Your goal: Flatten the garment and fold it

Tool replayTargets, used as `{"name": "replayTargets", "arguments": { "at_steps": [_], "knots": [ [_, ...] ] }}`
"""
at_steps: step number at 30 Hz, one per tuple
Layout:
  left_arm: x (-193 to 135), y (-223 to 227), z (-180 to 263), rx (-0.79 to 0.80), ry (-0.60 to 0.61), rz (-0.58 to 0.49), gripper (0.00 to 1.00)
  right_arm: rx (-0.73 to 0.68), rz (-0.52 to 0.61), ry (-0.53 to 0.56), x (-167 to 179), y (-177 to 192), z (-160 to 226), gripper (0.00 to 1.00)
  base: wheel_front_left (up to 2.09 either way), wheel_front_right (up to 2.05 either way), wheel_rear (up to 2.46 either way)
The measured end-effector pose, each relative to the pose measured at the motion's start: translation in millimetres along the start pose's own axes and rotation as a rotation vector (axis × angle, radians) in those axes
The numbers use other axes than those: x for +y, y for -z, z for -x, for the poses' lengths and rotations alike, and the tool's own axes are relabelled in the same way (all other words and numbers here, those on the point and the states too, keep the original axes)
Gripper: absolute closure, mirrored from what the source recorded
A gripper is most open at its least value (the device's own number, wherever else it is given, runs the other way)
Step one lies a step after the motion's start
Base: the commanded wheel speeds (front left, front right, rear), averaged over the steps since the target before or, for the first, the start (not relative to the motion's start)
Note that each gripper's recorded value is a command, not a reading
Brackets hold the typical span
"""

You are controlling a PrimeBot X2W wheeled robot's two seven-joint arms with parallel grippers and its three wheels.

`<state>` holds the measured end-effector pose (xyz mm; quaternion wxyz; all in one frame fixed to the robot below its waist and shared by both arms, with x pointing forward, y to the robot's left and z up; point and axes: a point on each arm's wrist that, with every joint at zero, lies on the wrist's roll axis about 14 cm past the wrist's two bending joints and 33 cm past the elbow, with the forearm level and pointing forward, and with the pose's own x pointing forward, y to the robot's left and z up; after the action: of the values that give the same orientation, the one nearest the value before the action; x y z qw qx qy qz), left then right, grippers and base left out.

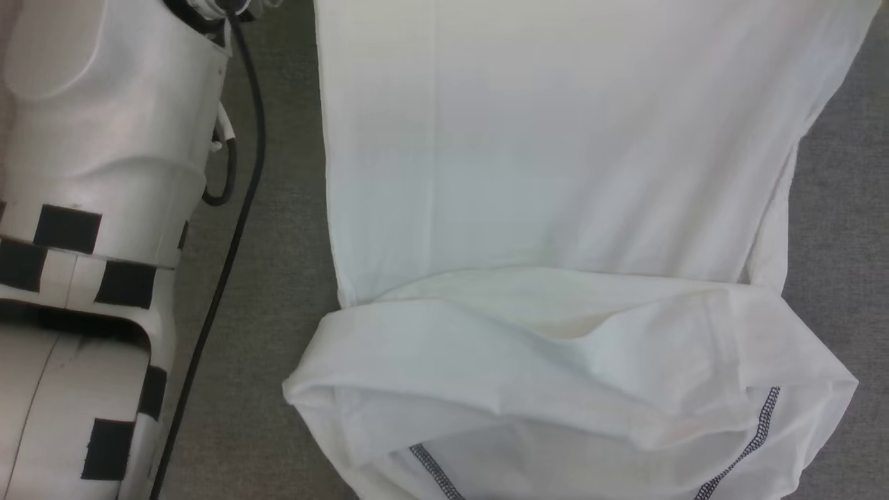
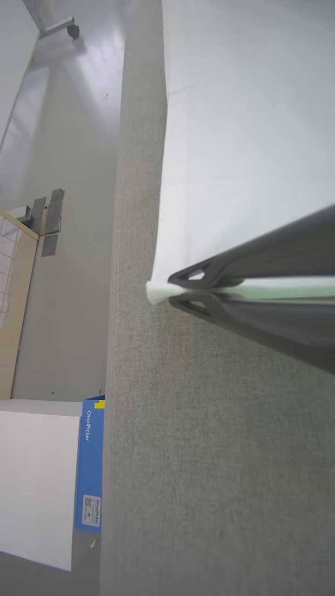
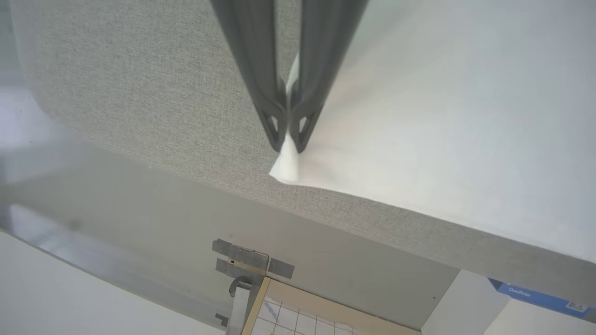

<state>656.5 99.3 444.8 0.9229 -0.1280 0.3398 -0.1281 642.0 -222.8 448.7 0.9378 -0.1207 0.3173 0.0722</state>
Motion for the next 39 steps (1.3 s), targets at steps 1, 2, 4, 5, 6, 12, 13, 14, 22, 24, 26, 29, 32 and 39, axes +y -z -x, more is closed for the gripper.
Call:
{"name": "replayTargets", "arguments": {
  "at_steps": [1, 2, 4, 5, 6, 12, 13, 14, 22, 24, 26, 29, 32, 39],
  "knots": [
    [-1, -10, 7, -0.036, 0.005, 0.001, 1.0, -0.018, -0.006, 0.006, -3, -6, 4, 1.0, 0.0, 0.0, 0.0],
    [-1, -17, 14, -0.062, 0.008, 0.007, 1.0, -0.037, -0.013, 0.013, -5, -12, 9, 1.0, 0.0, 0.0, 0.0],
    [-3, -28, 27, -0.101, 0.02, 0.024, 1.0, -0.064, -0.018, 0.022, -8, -20, 18, 1.0, 0.0, 0.0, 0.0],
    [-4, -31, 34, -0.117, 0.029, 0.035, 1.0, -0.074, -0.022, 0.024, -9, -23, 23, 1.0, 0.0, 0.0, 0.0],
    [-6, -35, 42, -0.132, 0.04, 0.043, 1.0, -0.082, -0.026, 0.024, -9, -24, 27, 1.0, 0.0, 0.0, 0.0],
    [-7, -34, 82, -0.176, 0.069, 0.06, 1.0, -0.122, -0.063, 0.003, -2, -23, 55, 1.0, 0.0, 0.0, 0.0],
    [-8, -32, 90, -0.183, 0.081, 0.071, 1.0, -0.126, -0.071, -0.004, 1, -21, 60, 1.0, 0.0, 0.0, 0.0],
    [-9, -30, 96, -0.186, 0.088, 0.069, 1.0, -0.13, -0.075, -0.009, 2, -19, 65, 1.0, 0.0, 0.0, 0.0],
    [-25, -7, 161, -0.215, 0.155, 0.059, 1.0, -0.172, -0.145, -0.053, 16, 3, 120, 1.0, 0.0, 0.0, 0.0],
    [-29, 2, 177, -0.222, 0.174, 0.064, 1.0, -0.179, -0.154, -0.063, 21, 9, 134, 1.0, 0.0, 0.0, 0.0],
    [-33, 15, 195, -0.218, 0.187, 0.06, 1.0, -0.186, -0.168, -0.072, 26, 16, 150, 1.0, 0.0, 0.0, 0.0],
    [-38, 34, 218, -0.219, 0.205, 0.077, 1.0, -0.193, -0.188, -0.083, 31, 28, 172, 1.0, 0.0, 0.0, 0.0],
    [-42, 58, 239, -0.211, 0.224, 0.118, 1.0, -0.194, -0.207, -0.084, 34, 42, 192, 1.0, 0.0, 0.0, 0.0],
    [-46, 111, 279, -0.213, 0.237, 0.23, 1.0, -0.181, -0.274, -0.092, 47, 82, 227, 1.0, 0.0, 0.0, 0.0]
  ]
}}
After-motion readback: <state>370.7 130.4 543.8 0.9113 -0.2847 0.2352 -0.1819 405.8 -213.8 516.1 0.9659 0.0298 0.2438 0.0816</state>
